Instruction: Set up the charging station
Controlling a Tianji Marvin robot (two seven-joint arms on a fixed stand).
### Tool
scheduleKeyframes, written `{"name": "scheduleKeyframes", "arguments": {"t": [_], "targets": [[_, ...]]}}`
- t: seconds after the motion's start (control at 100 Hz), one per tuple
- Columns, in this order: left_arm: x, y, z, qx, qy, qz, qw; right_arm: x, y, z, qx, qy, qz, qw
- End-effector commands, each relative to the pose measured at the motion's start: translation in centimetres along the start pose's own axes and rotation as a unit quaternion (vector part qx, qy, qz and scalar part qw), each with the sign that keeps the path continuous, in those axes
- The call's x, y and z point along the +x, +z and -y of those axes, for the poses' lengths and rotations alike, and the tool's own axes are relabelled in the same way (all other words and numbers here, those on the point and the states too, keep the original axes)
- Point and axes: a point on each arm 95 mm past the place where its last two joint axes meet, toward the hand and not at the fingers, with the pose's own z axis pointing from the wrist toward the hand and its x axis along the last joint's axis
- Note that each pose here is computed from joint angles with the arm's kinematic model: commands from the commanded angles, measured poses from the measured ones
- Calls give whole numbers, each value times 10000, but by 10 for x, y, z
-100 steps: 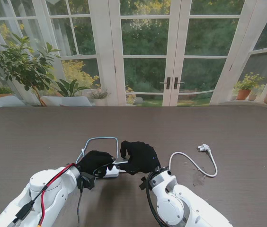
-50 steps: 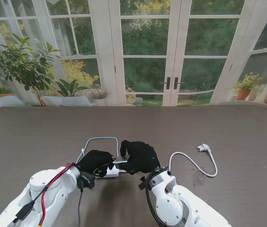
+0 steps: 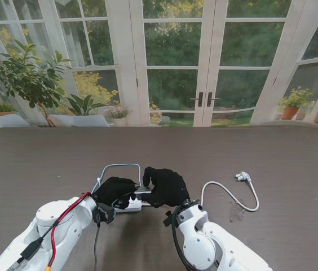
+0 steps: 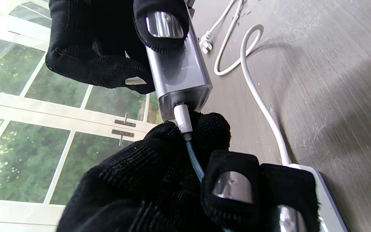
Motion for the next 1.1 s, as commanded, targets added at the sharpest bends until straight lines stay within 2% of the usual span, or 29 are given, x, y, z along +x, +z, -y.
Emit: {"name": "scheduleKeyframes", "arguments": {"t": [0.0,0.2,0.33,0.52,0.79,1.09], "targets": [[9,3,-22,-406,-60,-160,9990,13,1,11,129,143,-66,9998],[10,3,-23,-432,-111,-146,9989,12,2,10,94,148,-25,9998],[8,-1,-18,-524,-331,-66,9981,10,2,6,50,176,26,9998],[5,-7,-6,-604,-290,-16,9978,8,6,-2,-30,209,76,9997],[0,-15,9,-715,47,120,9974,5,10,-10,-145,239,163,9995],[2,-19,15,-773,381,7,9963,1,12,-10,-177,257,232,9992]]}}
